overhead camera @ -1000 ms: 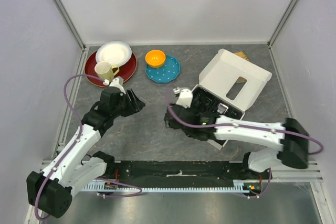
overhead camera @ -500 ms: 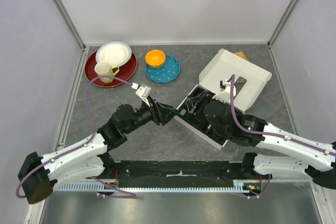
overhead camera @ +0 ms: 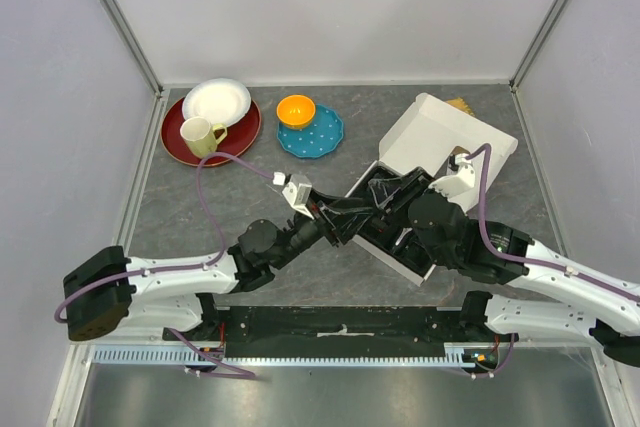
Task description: Sort the hair-cutting tools
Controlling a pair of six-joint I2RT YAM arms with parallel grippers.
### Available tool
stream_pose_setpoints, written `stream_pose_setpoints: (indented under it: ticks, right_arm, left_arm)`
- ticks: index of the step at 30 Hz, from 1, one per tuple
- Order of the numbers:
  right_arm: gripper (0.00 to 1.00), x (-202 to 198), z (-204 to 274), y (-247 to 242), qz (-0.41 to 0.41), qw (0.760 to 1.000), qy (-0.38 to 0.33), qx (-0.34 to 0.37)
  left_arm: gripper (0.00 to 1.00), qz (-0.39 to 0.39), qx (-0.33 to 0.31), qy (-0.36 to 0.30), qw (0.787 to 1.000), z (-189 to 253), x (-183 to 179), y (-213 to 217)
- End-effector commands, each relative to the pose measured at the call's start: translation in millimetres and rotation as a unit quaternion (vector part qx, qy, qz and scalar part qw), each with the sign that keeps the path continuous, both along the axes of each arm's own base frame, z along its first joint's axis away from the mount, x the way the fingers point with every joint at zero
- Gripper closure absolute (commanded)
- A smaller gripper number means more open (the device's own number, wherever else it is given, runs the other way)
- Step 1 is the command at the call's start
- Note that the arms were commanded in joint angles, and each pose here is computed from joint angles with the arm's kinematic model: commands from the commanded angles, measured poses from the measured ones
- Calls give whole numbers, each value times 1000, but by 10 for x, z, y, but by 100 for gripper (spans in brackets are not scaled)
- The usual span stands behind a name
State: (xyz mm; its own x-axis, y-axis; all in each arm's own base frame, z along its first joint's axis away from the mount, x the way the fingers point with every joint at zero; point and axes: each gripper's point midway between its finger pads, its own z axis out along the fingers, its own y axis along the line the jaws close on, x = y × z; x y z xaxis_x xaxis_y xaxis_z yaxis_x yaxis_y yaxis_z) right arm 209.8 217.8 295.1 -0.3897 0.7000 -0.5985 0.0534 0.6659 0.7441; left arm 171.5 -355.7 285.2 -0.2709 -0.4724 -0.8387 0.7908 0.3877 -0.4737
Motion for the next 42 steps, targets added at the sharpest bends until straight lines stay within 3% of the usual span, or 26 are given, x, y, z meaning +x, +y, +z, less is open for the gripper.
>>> stream_pose_setpoints:
  ticks: [1, 15, 18, 19, 22, 32, 36, 39, 40, 42]
  right_arm:
    - [69, 38, 212, -97, -28, 999, -13, 34]
    - [69, 26, 181, -195, -45, 997, -13, 55]
    - [69, 23, 182, -206, -45, 997, -13, 57]
    - [69, 19, 183, -204, -44, 997, -13, 58]
    - [68, 15, 179, -207, -43, 997, -12, 58]
    - [67, 19, 145, -225, -47, 997, -13, 54]
    - [66, 16, 149, -237, -48, 997, -14, 57]
    - [50, 23, 164, -293, -53, 997, -22, 43]
    - [34, 29, 198, -342, -52, 998, -34, 20]
    - [23, 47, 266, -501, -73, 996, -50, -5]
  left_arm:
    - [53, 40, -58, -53, 996, 529, 86, -11]
    - [57, 42, -20, -8, 999, 387, 210, -335]
    - [67, 51, -19, -3, 999, 355, 239, -342]
    - [75, 53, -20, -3, 998, 368, 243, -336]
    - [82, 57, -20, -4, 998, 384, 261, -340]
    - [83, 54, -22, -10, 998, 465, 277, -417]
    - [98, 53, -11, -6, 999, 417, 286, -449]
    - [98, 62, -4, 0, 998, 392, 319, -442]
    - [98, 70, 14, 8, 997, 310, 347, -439]
    - [98, 74, 35, 8, 997, 314, 370, -455]
